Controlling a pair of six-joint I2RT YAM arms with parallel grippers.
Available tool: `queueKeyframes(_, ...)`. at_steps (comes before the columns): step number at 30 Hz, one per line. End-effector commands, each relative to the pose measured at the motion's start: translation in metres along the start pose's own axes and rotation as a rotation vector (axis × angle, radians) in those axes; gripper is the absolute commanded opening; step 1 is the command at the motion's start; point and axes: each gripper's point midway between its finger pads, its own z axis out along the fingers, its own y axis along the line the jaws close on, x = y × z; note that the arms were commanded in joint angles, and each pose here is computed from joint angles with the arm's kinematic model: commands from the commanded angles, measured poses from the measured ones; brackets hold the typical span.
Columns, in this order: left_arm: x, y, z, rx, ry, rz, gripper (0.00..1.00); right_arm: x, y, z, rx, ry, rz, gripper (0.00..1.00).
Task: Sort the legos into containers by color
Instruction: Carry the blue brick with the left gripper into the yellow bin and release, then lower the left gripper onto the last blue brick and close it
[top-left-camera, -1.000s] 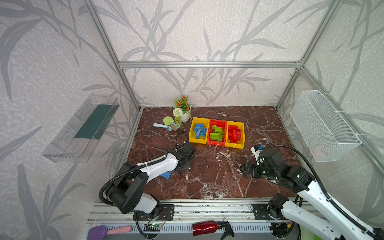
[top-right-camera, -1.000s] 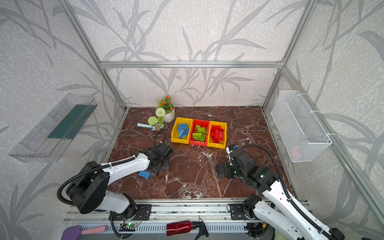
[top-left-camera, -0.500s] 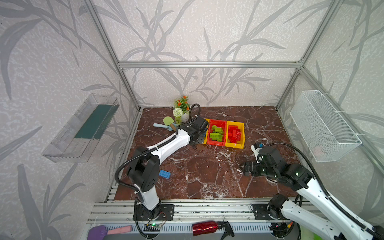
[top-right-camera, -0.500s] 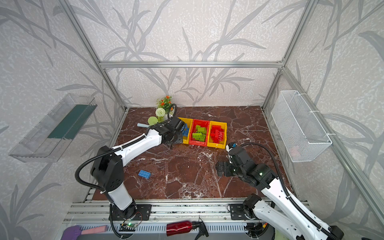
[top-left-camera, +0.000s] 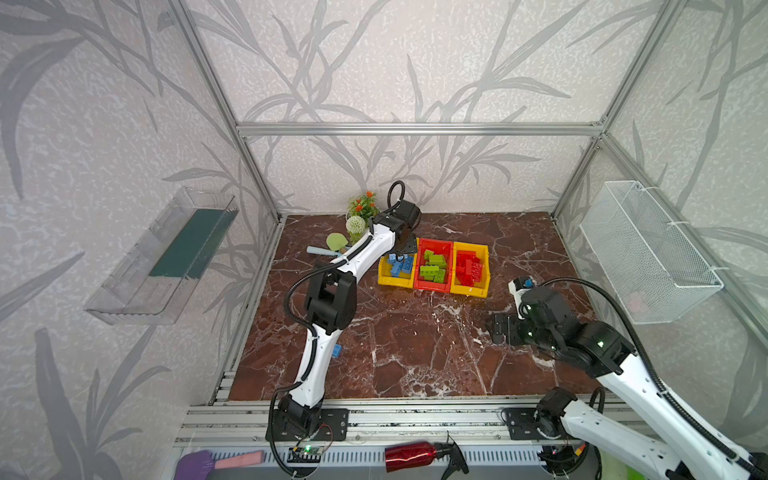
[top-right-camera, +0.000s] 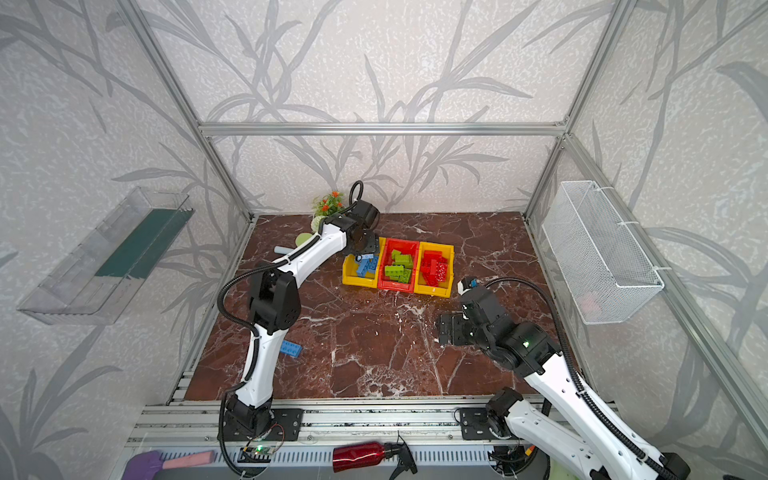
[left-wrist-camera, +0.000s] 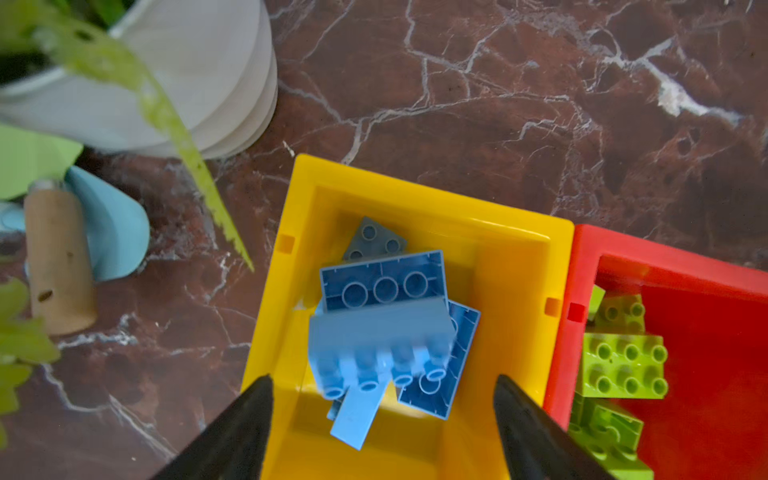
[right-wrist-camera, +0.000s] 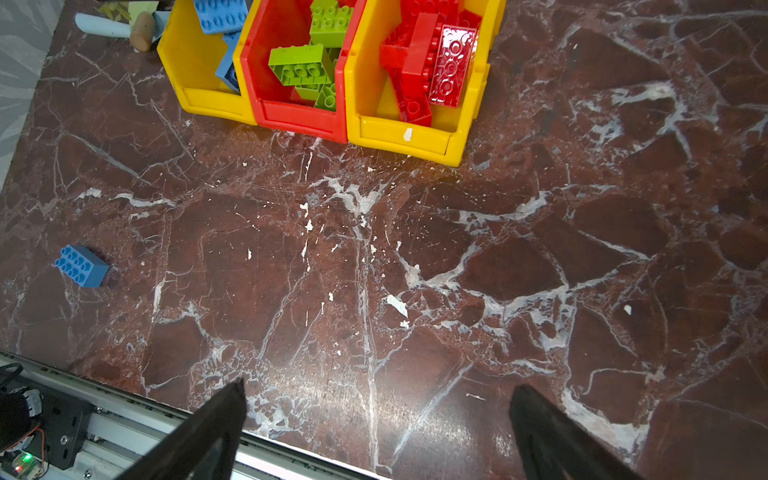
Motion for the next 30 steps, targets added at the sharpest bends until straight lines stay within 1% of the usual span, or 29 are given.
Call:
queueKeyframes(1,0.003,-0.008,-0.018,0.031,0.027,0.025,0.90,-0.005,-0.005,-0.004,0.029,-0.006,-0.017,0.99)
queueKeyframes(5,0.012,-0.006,-0.043,0.061,0.010,0.014,0.91,-0.004,0.000,-0.001,0.003,0.000,-0.019,0.99)
queueKeyframes(7,0.022,0.000,-0.057,0.064,0.004,0.003,0.91,-0.003,0.004,-0.001,-0.020,-0.002,-0.015,0.99)
queueKeyframes(9,0.037,0.015,-0.074,0.049,-0.010,-0.020,0.91,-0.002,0.008,0.000,-0.047,-0.003,-0.010,0.99)
queueKeyframes(13,0.080,0.064,-0.102,-0.042,-0.029,-0.100,0.91,0.001,0.016,0.003,-0.098,0.002,-0.010,0.99)
queueKeyframes(17,0.145,0.127,-0.122,-0.159,-0.020,-0.217,0.91,0.006,0.025,0.010,-0.148,0.024,-0.015,0.99)
queueKeyframes(19,0.175,0.152,-0.129,-0.198,-0.011,-0.283,0.91,0.010,0.029,0.014,-0.170,0.039,-0.016,0.99)
queueKeyframes(21,0.204,0.174,-0.134,-0.223,-0.003,-0.337,0.91,0.013,0.032,0.016,-0.190,0.046,-0.017,0.99)
queueKeyframes(24,0.237,0.192,-0.136,-0.206,-0.003,-0.412,0.91,0.018,0.035,0.016,-0.212,0.056,-0.019,0.99)
queueKeyframes(26,0.253,0.202,-0.134,-0.196,-0.016,-0.468,0.91,0.020,0.036,0.015,-0.222,0.059,-0.017,0.99)
queueKeyframes(30,0.273,0.217,-0.130,-0.198,-0.047,-0.551,0.91,0.025,0.035,0.010,-0.232,0.064,-0.019,0.99)
